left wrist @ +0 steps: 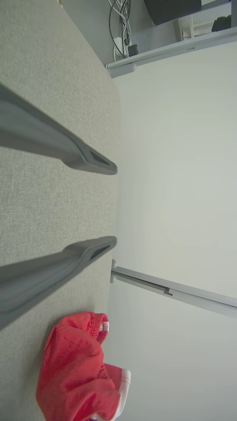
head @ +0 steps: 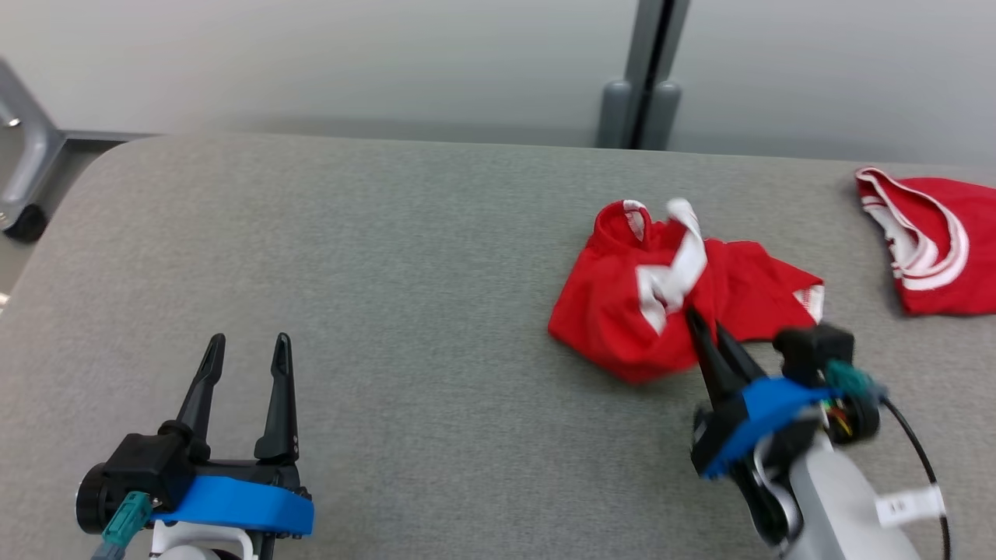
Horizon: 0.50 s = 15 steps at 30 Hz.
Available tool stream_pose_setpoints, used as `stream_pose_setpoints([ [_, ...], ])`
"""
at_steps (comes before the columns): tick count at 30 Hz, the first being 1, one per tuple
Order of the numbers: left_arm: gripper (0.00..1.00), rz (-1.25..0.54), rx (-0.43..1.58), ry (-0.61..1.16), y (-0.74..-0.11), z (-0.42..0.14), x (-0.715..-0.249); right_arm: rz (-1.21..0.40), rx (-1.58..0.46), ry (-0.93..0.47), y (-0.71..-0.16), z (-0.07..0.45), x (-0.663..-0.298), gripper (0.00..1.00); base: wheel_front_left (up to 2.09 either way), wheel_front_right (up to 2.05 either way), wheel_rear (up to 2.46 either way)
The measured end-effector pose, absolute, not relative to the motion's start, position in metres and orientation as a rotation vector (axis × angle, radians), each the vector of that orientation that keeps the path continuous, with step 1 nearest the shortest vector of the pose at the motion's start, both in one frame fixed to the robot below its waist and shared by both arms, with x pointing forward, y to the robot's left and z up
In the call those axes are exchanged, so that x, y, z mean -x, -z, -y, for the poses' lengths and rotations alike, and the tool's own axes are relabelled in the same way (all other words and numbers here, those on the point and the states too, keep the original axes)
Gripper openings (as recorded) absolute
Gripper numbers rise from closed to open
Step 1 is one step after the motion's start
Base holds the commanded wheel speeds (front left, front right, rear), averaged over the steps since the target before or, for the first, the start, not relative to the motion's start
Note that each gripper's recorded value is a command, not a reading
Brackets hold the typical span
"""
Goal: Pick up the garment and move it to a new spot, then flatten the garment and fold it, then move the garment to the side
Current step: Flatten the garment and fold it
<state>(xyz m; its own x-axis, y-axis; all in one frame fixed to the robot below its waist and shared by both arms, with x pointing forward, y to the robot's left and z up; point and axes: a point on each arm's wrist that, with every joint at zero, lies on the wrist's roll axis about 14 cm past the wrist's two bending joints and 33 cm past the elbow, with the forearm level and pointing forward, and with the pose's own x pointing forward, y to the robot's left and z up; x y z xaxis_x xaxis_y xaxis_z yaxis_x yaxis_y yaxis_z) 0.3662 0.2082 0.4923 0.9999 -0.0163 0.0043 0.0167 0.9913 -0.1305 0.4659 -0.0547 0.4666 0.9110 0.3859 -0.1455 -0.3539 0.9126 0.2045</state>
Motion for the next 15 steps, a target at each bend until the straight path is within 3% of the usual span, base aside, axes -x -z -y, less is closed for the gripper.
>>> stream_pose_setpoints([
  [3,1.0,0.011,0.134,0.056,-0.496,-0.195,-0.373,-0.226,-0.216,-0.295,-0.453,0.088,-0.437,0.0,0.0,0.0,0.0],
  [4,1.0,0.013,0.135,0.068,-0.497,-0.191,-0.376,-0.254,-0.236,-0.264,-0.446,0.099,-0.427,0.18,0.0,0.0,0.0],
  [5,1.0,0.013,0.135,0.08,-0.498,-0.188,-0.378,-0.29,-0.242,-0.236,-0.438,0.109,-0.417,1.0,0.0,0.0,0.0],
  [8,1.0,0.011,0.138,0.115,-0.498,-0.176,-0.383,-0.316,-0.262,-0.178,-0.433,0.131,-0.398,1.0,0.0,0.0,0.0],
  [15,1.0,0.022,0.142,0.156,-0.503,-0.164,-0.387,-0.121,-0.263,-0.052,-0.481,0.179,-0.393,1.0,0.0,0.0,0.0],
])
